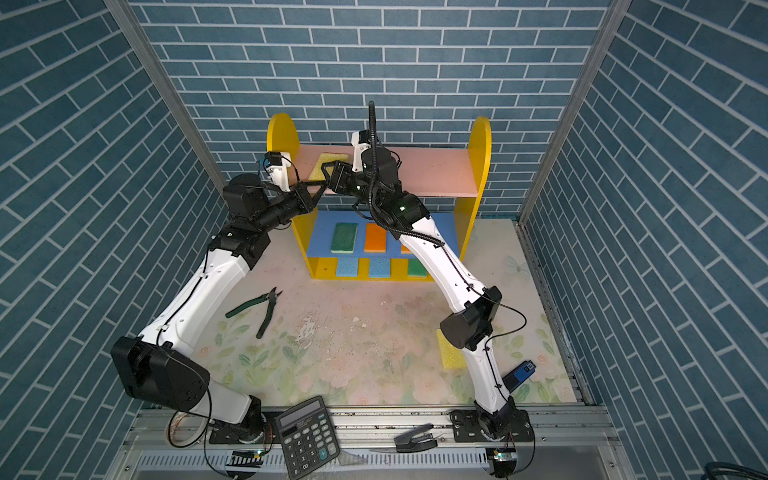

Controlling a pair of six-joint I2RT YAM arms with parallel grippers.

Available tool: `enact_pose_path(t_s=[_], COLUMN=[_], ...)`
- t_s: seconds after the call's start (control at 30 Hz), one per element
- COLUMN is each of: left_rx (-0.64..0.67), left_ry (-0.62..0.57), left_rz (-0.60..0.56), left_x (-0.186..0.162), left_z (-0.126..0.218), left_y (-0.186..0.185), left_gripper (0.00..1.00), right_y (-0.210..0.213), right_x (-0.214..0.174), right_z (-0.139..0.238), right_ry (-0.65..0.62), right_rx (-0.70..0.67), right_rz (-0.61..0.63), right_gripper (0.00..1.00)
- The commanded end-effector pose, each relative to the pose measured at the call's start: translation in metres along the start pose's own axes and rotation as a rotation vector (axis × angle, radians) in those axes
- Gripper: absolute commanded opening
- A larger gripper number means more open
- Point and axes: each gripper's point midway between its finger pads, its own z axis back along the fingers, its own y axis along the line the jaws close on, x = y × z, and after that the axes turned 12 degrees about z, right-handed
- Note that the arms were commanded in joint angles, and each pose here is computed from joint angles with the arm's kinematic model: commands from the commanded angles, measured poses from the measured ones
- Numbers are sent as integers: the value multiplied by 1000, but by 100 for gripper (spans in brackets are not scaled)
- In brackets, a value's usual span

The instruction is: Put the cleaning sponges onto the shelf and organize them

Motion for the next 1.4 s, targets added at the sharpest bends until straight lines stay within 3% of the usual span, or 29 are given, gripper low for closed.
enact_pose_path(t_s=[0.0,0.3,0.53,0.73,0.83,0.97,1.1,1.23,1.37], left_rx=[2,-13,-5,8,-28,-111,-66,65,183], left_ry=[-2,13,30,1,-14,-72,-173,-214,-159], left_rz=[2,5,6,-20,-32,-98,-225,-277,-244], left_x=[2,-4,-11,-6,2,19,28,12,-22], left_z=[-3,-3,-6,9,22,67,130,176,196], left_y=[3,-4,-2,-10,-32,-85,-113,-96,-58], left_gripper=[0,0,0,0,1,20,37,45,52], right_y=[-48,-51,-52,-52,-50,-50,-49,-51,-78], right_x=[-36,-28,-14,-6,-8,-16,-33,-60,-109], right_z=[-5,14,49,76,88,113,143,172,205], right_ry=[101,84,26,-10,1,36,81,125,251], right_rx=[-129,-153,-186,-203,-206,-239,-309,-379,-478], right_rz=[-31,-21,-3,7,23,79,171,244,258], right_gripper=[52,52,52,52,51,47,47,47,47])
